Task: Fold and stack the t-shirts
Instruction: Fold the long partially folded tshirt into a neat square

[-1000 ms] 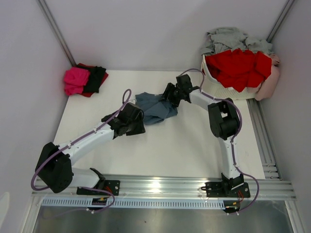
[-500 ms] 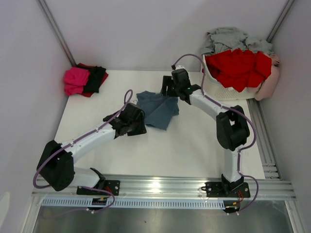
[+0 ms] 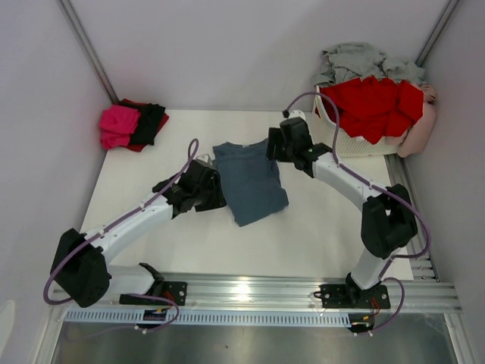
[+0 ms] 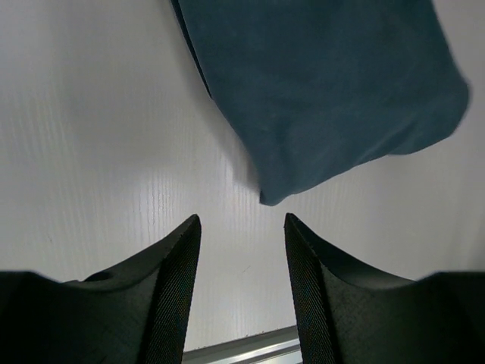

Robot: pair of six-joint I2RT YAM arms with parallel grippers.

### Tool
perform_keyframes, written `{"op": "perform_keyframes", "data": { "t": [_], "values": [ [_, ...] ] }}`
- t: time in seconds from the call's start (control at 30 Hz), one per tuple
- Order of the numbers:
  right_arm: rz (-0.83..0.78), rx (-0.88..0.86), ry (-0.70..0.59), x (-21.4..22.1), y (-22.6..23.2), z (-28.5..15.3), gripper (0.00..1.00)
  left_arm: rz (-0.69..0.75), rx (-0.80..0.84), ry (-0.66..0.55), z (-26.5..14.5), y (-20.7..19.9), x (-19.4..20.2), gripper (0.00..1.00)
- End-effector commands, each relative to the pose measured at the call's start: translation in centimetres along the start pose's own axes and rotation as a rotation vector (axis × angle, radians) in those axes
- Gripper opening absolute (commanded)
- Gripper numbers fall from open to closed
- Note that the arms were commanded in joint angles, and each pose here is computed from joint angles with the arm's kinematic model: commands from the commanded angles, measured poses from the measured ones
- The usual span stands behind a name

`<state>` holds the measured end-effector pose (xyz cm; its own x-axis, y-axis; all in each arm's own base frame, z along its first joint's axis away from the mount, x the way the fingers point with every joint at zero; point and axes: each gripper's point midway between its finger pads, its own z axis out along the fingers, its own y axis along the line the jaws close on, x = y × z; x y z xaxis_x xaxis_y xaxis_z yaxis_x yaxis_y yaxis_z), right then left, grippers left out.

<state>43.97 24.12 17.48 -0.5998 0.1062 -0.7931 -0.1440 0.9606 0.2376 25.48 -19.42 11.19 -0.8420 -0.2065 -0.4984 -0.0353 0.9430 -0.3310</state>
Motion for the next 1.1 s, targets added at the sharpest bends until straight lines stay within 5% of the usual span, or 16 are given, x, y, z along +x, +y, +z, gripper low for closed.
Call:
{"op": "perform_keyframes", "data": {
  "t": [0.0, 0.27, 0.63, 1.07],
  "values": [
    [0.078, 0.001, 0.094, 3.7, -0.1, -3.4, 0.7, -0.002, 0.064, -0.087, -2.9, -1.3, -2.6, 0.52],
    [0.109, -0.122, 0.386, 16.1, 1.9, -8.9, 0.69, 0.011, 0.079, -0.119, -4.9, -1.5, -3.8, 0.53],
    [0.07, -0.574, 0.537, 20.5, 8.4, -13.8, 0.67, 0.032, 0.044, -0.066, -3.3, -0.7, -2.9, 0.53],
    [0.014, -0.655, 0.674, 25.5, 12.6, -9.6, 0.63, 0.052, 0.031, -0.089, -4.5, 0.2, -3.1, 0.53]
  ]
}}
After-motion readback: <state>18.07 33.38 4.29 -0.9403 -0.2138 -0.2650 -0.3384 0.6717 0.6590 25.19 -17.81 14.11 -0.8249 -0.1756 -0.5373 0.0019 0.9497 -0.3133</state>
